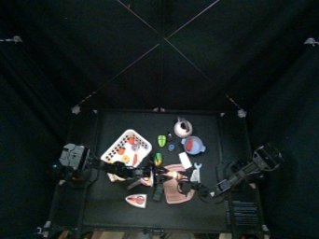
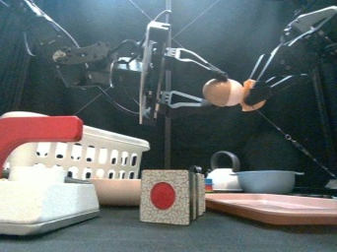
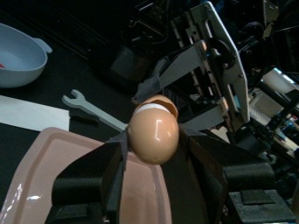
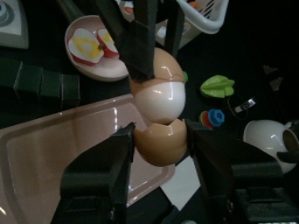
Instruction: Peel egg shell
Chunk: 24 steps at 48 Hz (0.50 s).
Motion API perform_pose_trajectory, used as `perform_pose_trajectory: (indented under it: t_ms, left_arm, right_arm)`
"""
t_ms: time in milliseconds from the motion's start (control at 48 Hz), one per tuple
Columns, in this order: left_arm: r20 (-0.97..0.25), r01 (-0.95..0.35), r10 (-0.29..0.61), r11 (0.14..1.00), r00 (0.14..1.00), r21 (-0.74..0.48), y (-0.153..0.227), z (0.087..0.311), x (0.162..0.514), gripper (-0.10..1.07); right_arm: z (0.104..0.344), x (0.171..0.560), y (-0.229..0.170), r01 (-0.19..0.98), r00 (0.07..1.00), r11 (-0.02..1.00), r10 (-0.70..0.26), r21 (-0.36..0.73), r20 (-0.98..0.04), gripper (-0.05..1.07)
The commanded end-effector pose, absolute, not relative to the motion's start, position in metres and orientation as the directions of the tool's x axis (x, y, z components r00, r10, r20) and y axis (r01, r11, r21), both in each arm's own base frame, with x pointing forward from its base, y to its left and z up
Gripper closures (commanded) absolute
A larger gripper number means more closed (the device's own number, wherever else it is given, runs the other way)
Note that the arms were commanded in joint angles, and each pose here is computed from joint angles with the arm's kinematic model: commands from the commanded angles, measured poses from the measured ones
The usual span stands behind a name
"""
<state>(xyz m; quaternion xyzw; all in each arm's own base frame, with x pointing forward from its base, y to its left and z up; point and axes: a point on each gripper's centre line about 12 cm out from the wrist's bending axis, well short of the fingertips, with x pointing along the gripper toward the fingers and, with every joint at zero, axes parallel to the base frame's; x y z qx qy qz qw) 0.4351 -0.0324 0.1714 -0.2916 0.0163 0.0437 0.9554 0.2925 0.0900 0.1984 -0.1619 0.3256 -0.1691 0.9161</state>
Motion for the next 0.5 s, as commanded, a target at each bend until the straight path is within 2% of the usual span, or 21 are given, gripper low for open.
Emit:
perform_pose_trajectory:
  t_ms: [0, 479]
  left_arm:
    - [-0.006, -0.069, 0.080, 0.824, 0.997, -0.563, -0.0300, 0.1906, 0.4342, 0.32]
    - [-0.008, -0.069, 0.078, 0.826, 0.997, -0.559, -0.0301, 0.1905, 0.4326, 0.32]
  right_arm:
    - [0.2089, 0.2909, 0.0916, 0.218, 0.745, 0.898, -0.406, -0.382, -0.530, 0.40]
    - [0.2097, 0.2875, 0.0923, 0.223, 0.744, 0.901, -0.404, -0.371, -0.532, 0.40]
